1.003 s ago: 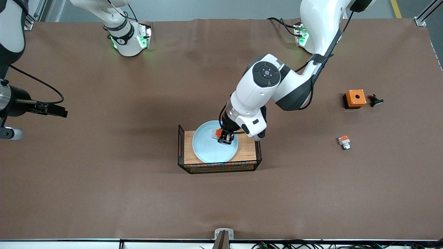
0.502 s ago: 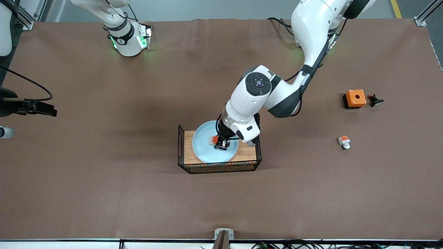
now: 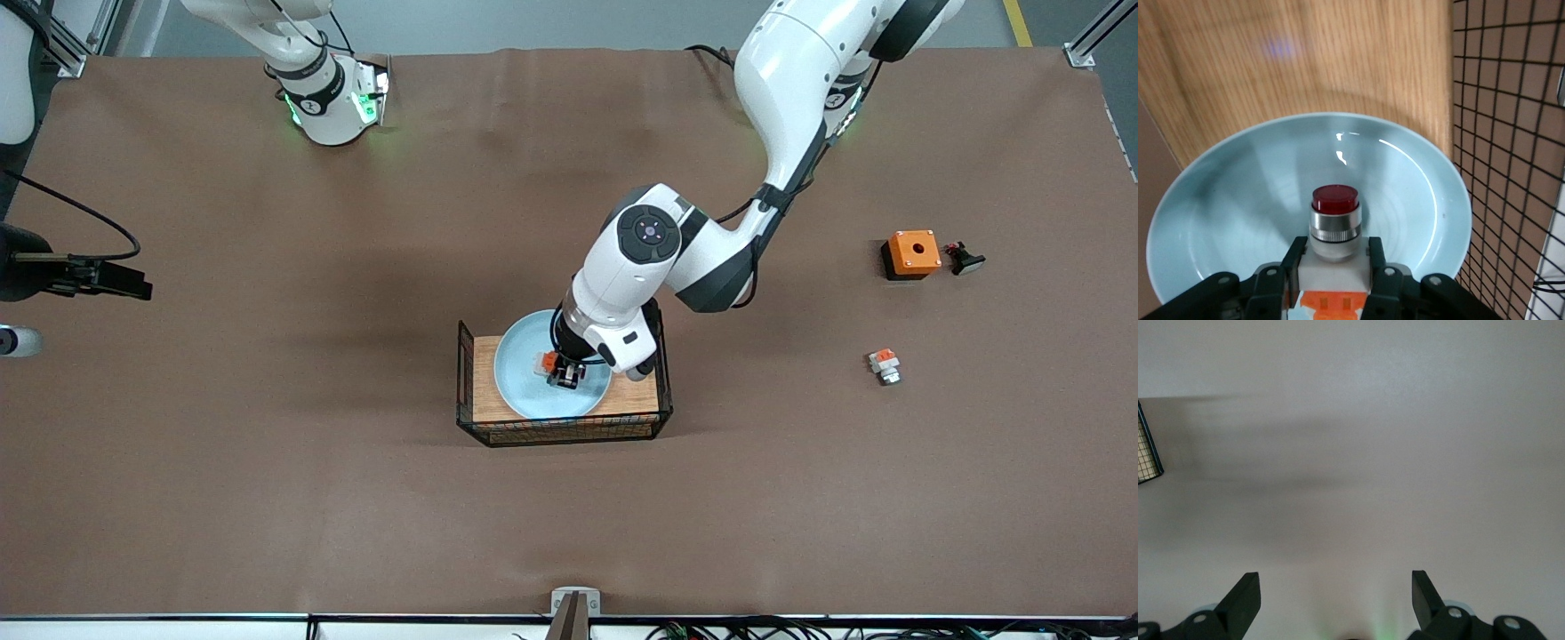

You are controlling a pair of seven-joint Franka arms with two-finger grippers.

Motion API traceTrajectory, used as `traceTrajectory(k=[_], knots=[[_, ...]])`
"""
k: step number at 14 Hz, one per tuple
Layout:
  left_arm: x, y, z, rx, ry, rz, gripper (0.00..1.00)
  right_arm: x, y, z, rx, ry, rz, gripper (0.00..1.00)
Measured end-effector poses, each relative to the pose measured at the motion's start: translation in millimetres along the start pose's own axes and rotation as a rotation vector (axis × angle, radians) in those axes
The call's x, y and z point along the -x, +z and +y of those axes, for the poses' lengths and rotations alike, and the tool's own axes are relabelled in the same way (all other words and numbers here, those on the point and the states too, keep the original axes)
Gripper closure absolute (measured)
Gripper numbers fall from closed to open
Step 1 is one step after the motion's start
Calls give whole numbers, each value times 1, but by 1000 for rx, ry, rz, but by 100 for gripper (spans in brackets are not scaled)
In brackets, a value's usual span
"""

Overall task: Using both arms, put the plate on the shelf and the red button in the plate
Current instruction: 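Open the left gripper and lift it off the button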

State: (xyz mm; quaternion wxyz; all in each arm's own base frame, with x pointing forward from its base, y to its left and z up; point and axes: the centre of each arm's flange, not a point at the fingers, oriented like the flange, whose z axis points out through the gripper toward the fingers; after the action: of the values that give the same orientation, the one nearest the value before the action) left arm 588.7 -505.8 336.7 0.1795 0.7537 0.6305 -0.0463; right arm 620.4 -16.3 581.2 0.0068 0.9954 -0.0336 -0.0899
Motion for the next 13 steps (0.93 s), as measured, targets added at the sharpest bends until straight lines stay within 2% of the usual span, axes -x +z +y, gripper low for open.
traceTrajectory(k=[2, 8, 11, 13], knots=[[0, 0, 0, 2, 0, -1, 55, 0, 0, -9, 2, 2, 0, 0], [4, -32, 17, 58, -3, -21, 0, 0, 0, 10, -1, 2, -2, 0], [-5, -83, 36, 113, -20, -30, 0, 0, 0, 15, -2, -1, -2, 0], [-29, -127, 51, 112, -22, -7, 0, 0, 0, 15, -2, -1, -1, 0]])
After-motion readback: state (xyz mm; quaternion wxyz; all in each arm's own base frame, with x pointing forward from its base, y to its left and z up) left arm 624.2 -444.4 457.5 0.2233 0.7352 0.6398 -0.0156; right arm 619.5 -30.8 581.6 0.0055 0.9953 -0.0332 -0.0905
